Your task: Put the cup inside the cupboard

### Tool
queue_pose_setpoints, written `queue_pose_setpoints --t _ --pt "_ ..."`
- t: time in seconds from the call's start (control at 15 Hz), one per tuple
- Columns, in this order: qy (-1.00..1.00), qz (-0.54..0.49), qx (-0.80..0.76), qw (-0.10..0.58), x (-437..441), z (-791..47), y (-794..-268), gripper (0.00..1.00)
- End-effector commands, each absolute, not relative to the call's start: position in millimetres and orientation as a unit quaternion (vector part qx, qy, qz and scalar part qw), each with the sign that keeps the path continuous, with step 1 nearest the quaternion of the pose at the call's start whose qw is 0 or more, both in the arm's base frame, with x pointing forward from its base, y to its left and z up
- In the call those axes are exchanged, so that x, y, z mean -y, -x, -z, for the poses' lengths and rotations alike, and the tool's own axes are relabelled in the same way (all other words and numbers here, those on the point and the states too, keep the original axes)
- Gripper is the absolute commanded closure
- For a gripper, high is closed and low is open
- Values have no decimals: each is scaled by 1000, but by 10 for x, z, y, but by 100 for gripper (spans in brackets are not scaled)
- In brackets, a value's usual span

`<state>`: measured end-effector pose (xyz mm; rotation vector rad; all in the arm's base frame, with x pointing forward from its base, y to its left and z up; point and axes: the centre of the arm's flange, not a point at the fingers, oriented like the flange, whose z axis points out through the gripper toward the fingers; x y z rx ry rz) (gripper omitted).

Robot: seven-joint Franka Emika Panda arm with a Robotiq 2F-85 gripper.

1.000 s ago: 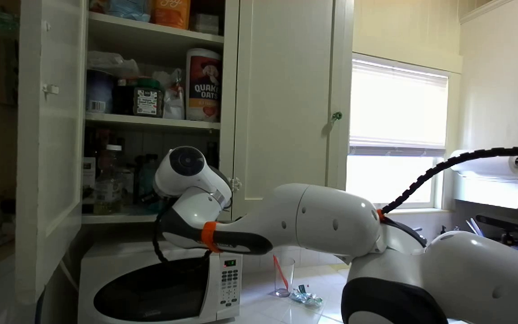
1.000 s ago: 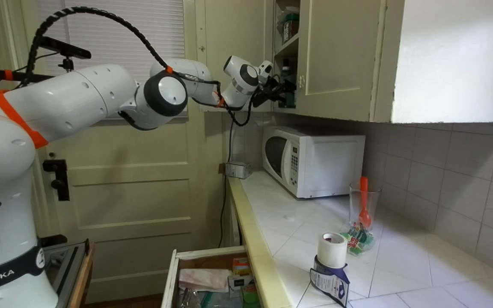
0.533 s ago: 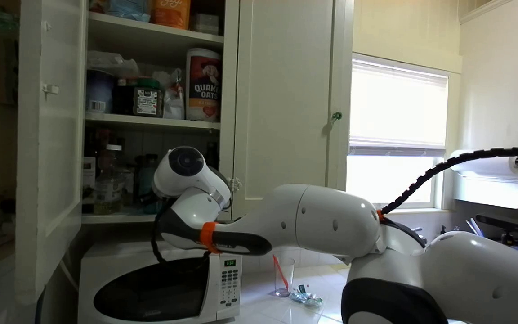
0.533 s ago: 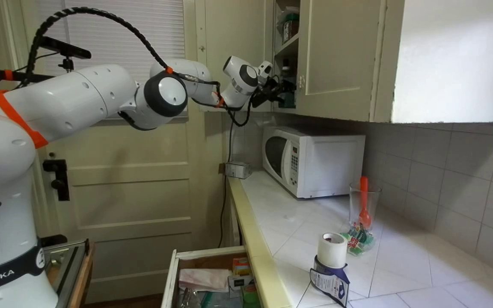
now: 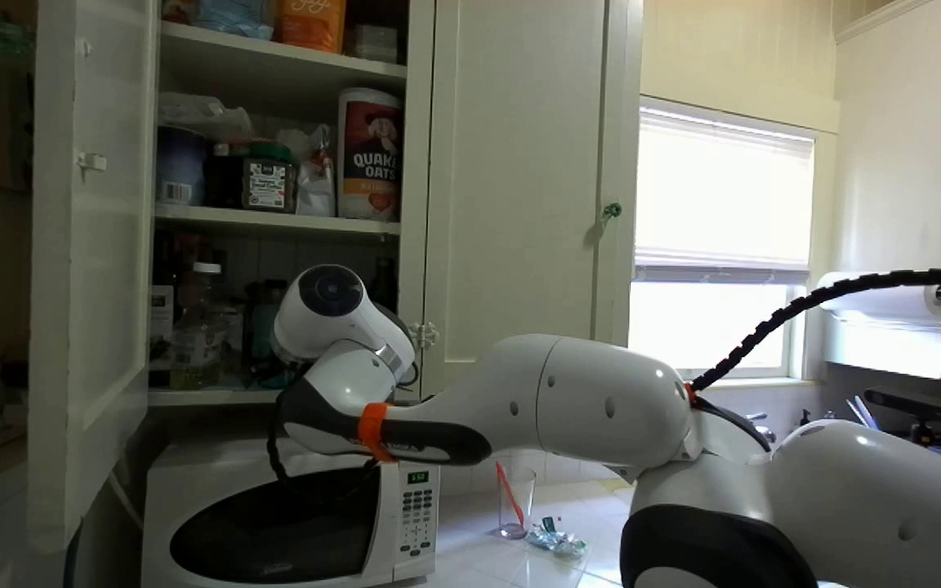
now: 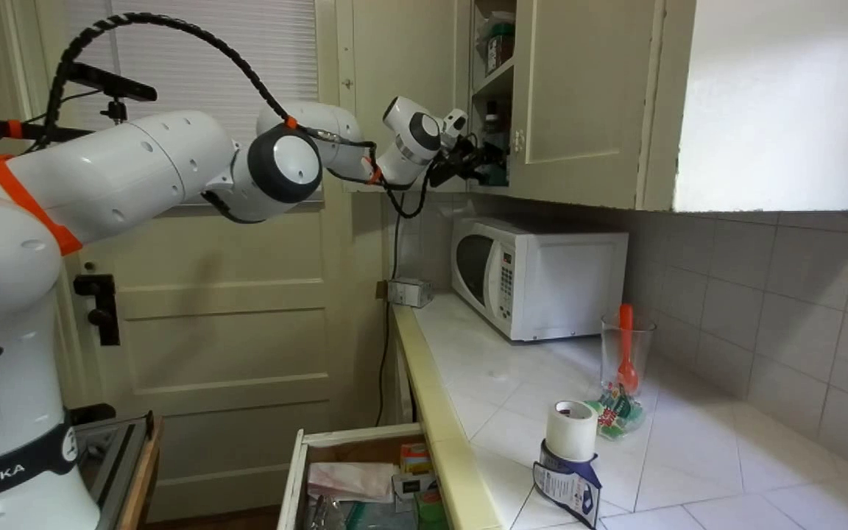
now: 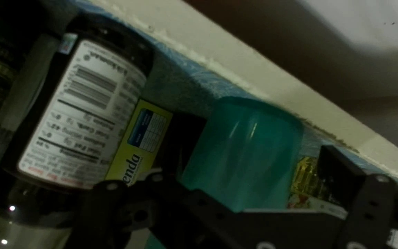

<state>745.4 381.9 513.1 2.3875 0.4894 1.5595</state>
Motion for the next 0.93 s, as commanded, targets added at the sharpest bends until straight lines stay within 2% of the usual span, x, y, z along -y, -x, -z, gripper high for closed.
queue_pose_setpoints --t 0.0,0.53,0.87 --pt "-842 -506 -149 119 -4202 -5287 -7949 0" --pt "-889 -424 -117 127 -4393 -5221 -7438 0" --pt "-936 -327 -124 48 -4240 -5071 -6826 0"
